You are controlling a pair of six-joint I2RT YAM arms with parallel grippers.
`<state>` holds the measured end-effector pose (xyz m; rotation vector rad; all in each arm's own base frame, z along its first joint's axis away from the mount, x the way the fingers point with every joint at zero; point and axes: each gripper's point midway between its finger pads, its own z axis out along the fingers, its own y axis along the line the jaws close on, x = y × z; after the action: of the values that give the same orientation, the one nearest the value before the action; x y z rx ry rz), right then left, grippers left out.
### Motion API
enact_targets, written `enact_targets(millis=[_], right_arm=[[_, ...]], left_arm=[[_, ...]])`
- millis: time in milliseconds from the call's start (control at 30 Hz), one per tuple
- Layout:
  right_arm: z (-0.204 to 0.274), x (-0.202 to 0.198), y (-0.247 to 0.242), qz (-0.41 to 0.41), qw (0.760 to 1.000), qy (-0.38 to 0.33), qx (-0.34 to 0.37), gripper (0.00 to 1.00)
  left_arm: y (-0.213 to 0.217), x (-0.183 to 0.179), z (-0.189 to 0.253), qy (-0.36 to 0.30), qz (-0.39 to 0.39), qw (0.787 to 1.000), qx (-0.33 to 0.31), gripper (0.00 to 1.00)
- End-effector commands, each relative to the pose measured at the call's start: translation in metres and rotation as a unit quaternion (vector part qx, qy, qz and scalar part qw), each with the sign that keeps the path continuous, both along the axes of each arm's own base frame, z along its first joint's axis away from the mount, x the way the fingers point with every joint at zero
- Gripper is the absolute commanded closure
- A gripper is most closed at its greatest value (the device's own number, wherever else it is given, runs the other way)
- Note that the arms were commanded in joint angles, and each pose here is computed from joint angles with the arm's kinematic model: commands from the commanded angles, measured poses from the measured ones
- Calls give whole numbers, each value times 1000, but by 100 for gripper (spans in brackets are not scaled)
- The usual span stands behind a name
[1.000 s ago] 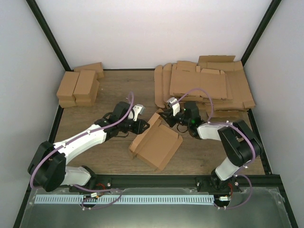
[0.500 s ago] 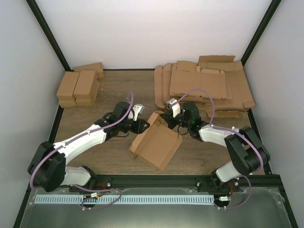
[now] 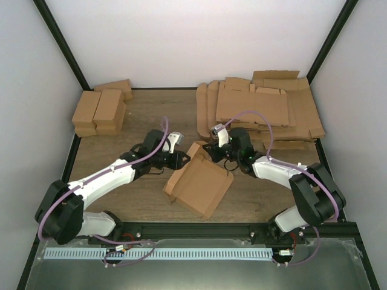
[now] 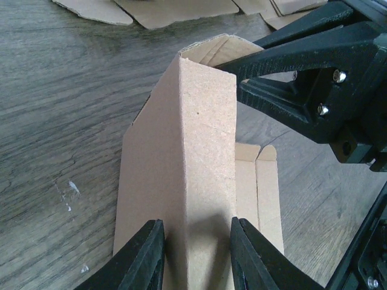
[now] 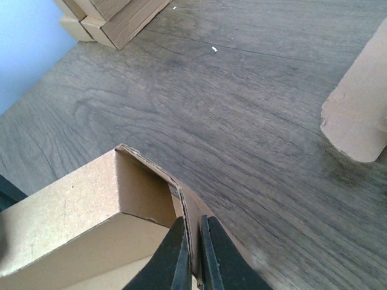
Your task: Fold the paper box
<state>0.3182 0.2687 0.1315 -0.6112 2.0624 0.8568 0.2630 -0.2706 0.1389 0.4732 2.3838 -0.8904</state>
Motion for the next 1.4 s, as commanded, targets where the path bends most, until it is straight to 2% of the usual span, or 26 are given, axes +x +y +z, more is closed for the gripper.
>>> enact_targets(millis=[0, 100, 267, 500, 733, 967, 1167, 1367], right_arm=[[47, 7, 21, -8, 998, -2, 65, 93], [49, 17, 23, -29, 998, 11, 60, 90], [42, 28, 33, -55, 997, 48, 40, 94], [47, 31, 50, -60, 996, 61, 24, 94], [58, 40, 57, -76, 992, 102, 22, 95], [58, 37, 52, -100, 986, 129, 31, 94], [59, 36, 64, -106, 978, 167, 65, 95], [50, 22, 68, -124, 975, 172, 63, 94]], left_arm=[[8, -1, -12, 21, 17, 1000, -5, 67], [14, 4, -12, 32, 28, 999, -22, 67], [32, 10, -15, 58, 53, 995, -64, 67], [44, 13, -9, 71, 59, 990, -104, 66], [54, 16, 0, 81, 64, 986, -133, 62], [58, 12, -6, 88, 52, 986, -129, 61], [56, 8, -15, 102, 50, 985, -134, 61], [56, 4, -20, 103, 45, 986, -123, 61]])
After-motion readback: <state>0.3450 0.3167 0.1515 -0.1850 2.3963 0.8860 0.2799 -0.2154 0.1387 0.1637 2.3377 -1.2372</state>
